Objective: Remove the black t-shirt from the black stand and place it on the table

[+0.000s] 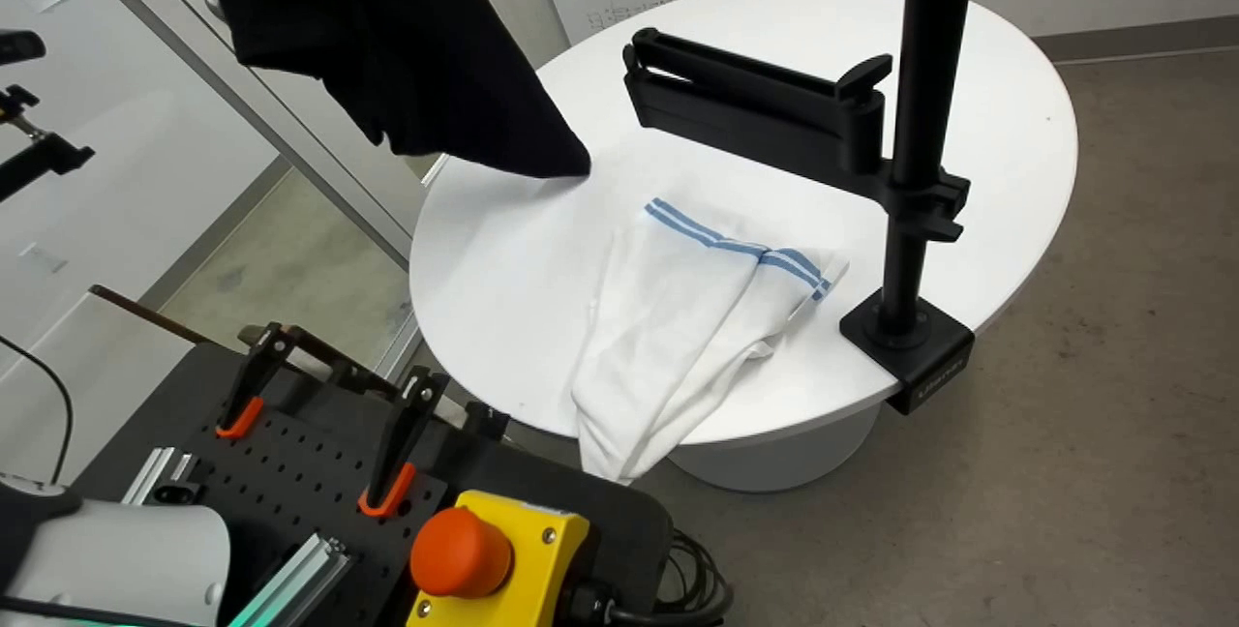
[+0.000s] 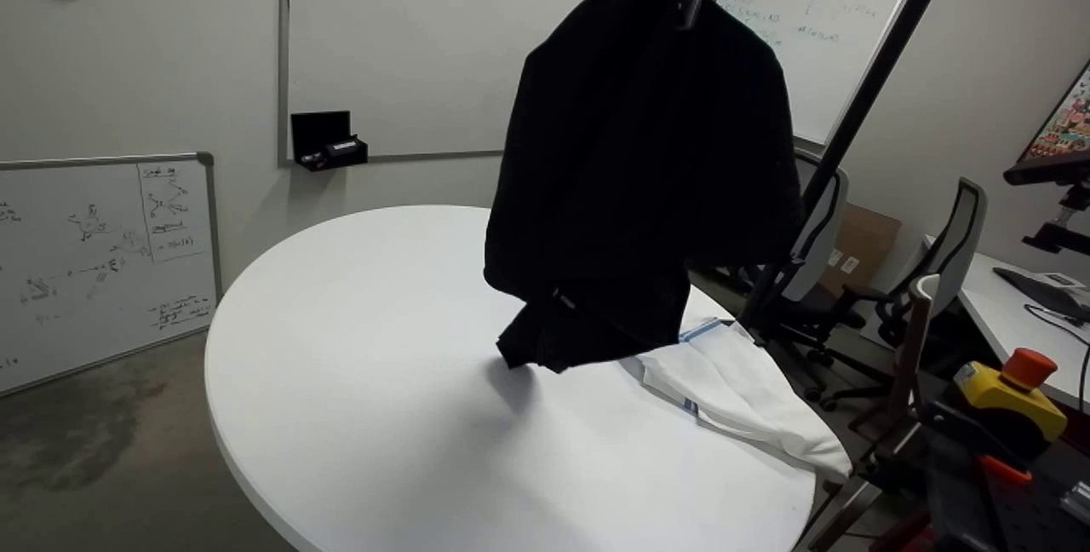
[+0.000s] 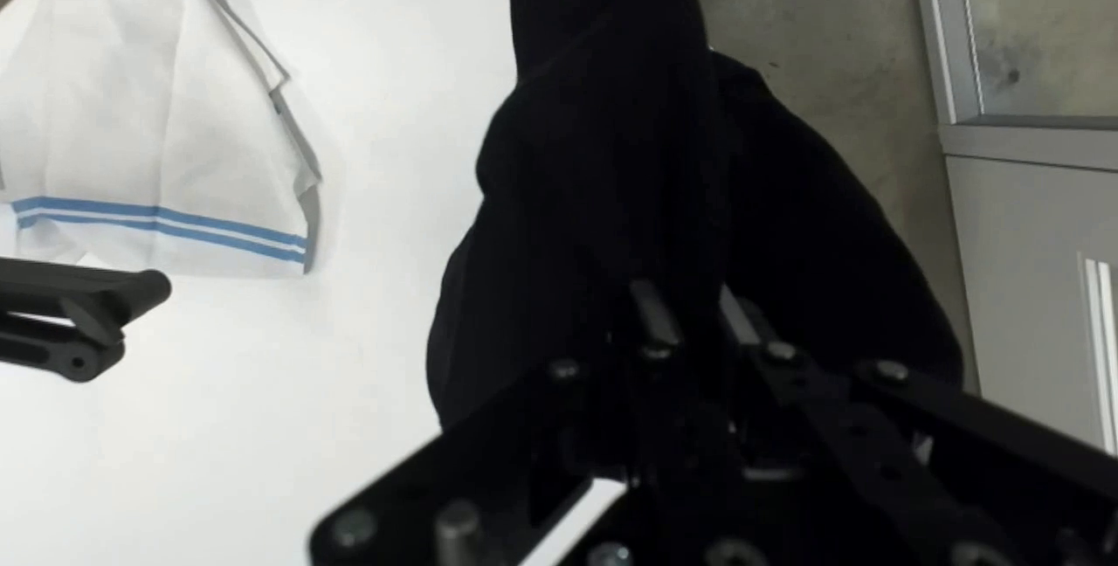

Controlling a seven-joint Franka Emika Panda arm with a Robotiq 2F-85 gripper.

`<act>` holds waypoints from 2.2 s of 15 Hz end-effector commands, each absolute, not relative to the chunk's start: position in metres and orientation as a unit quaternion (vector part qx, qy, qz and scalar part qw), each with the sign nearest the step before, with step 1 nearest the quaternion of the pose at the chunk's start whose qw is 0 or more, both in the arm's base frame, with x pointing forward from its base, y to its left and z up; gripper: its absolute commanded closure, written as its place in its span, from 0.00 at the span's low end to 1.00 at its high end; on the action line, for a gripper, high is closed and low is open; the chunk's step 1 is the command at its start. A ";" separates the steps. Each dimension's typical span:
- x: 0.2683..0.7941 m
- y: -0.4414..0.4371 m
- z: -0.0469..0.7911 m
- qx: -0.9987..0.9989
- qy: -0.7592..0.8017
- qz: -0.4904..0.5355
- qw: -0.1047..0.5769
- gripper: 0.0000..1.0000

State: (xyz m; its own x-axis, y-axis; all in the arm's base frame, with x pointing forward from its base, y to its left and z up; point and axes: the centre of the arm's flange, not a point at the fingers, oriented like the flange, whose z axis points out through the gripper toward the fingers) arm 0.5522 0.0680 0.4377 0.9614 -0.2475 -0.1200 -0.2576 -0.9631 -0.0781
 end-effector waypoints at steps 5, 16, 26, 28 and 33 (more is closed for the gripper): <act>0.549 0.085 0.390 -0.984 0.093 0.150 0.029 0.97; 0.567 0.086 0.307 -0.978 0.080 0.189 -0.040 0.97; 0.591 0.087 0.269 -0.991 0.077 0.065 -0.084 0.55; 0.593 0.088 0.270 -0.992 0.078 0.054 -0.088 0.40; 0.590 0.086 0.279 -0.991 0.083 0.060 -0.086 0.04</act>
